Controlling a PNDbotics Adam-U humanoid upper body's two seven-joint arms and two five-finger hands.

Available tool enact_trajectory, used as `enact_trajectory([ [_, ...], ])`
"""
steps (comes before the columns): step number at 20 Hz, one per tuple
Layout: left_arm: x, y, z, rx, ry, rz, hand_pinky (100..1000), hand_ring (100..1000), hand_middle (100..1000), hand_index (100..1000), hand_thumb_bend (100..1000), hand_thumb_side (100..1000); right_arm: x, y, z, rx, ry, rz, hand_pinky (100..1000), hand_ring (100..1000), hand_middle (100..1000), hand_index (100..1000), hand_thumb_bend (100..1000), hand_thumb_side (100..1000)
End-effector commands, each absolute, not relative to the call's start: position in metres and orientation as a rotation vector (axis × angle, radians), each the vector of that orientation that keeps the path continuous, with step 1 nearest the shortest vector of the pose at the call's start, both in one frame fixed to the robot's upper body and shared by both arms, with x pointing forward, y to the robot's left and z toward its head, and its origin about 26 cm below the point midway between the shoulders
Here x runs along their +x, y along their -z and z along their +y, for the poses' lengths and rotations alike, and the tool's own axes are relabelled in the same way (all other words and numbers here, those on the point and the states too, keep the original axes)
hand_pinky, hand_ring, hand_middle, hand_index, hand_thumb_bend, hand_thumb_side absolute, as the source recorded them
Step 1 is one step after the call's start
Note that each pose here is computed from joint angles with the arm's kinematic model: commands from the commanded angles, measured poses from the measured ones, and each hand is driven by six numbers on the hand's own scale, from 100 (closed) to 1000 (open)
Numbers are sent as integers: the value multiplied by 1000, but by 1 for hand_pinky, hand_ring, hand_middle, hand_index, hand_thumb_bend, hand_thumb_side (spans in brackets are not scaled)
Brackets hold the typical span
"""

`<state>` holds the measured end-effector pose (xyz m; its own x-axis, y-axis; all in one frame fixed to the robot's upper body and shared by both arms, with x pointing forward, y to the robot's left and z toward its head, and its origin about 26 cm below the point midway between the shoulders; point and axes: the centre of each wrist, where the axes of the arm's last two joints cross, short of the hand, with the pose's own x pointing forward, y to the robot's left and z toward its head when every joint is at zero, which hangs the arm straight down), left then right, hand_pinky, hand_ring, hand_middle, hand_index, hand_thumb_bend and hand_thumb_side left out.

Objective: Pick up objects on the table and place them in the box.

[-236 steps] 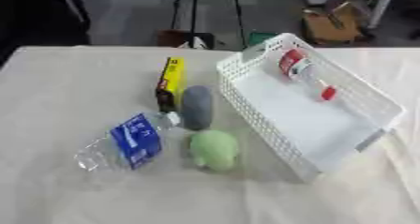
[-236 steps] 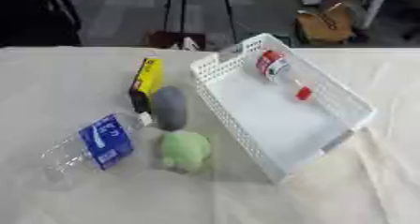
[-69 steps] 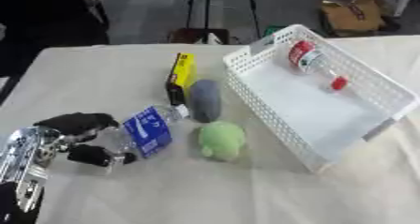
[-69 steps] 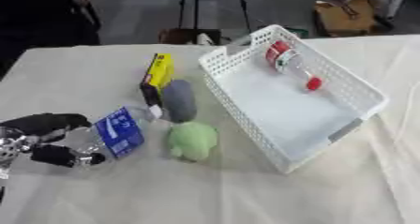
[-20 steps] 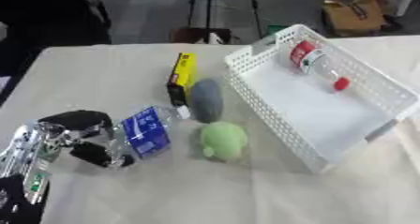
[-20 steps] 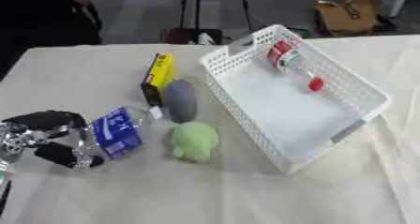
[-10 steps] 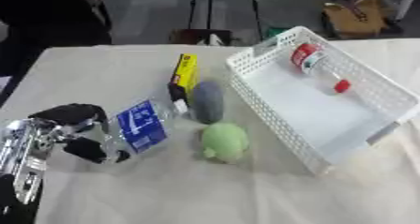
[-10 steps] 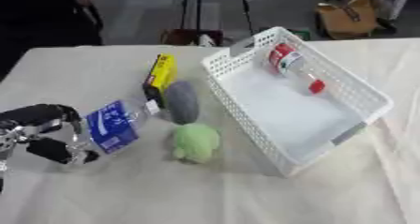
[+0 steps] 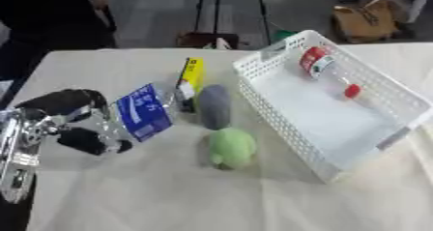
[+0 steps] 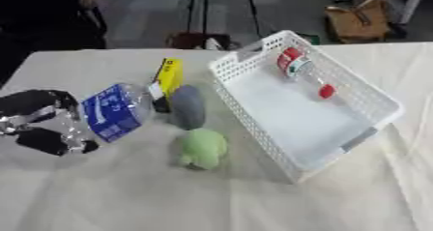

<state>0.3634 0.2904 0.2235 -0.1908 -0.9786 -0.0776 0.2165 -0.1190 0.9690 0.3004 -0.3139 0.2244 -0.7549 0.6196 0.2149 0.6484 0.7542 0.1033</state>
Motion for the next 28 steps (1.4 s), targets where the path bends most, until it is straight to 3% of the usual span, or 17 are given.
enact_trajectory([
  [1, 358, -248, 294, 1087, 1510, -1154, 919, 879, 848, 638, 100, 712, 298, -233, -314, -1025, 245, -2815, 679, 603, 530, 750, 100, 855],
  [16, 358, -319, 273, 1196, 1548, -1346, 907, 877, 849, 629, 100, 659, 298, -232, -311, -1002, 237, -2818, 679, 604, 530, 750, 100, 856],
  [23, 375, -342, 260, 1162, 1553, -1465, 906, 884, 850, 613, 100, 667, 299, -231, -308, -972, 230, -2824, 679, 604, 530, 750, 100, 856],
  [28, 389, -340, 255, 1032, 1443, -1669, 909, 907, 851, 549, 100, 678, 300, -232, -306, -951, 229, -2831, 679, 605, 530, 750, 100, 855],
])
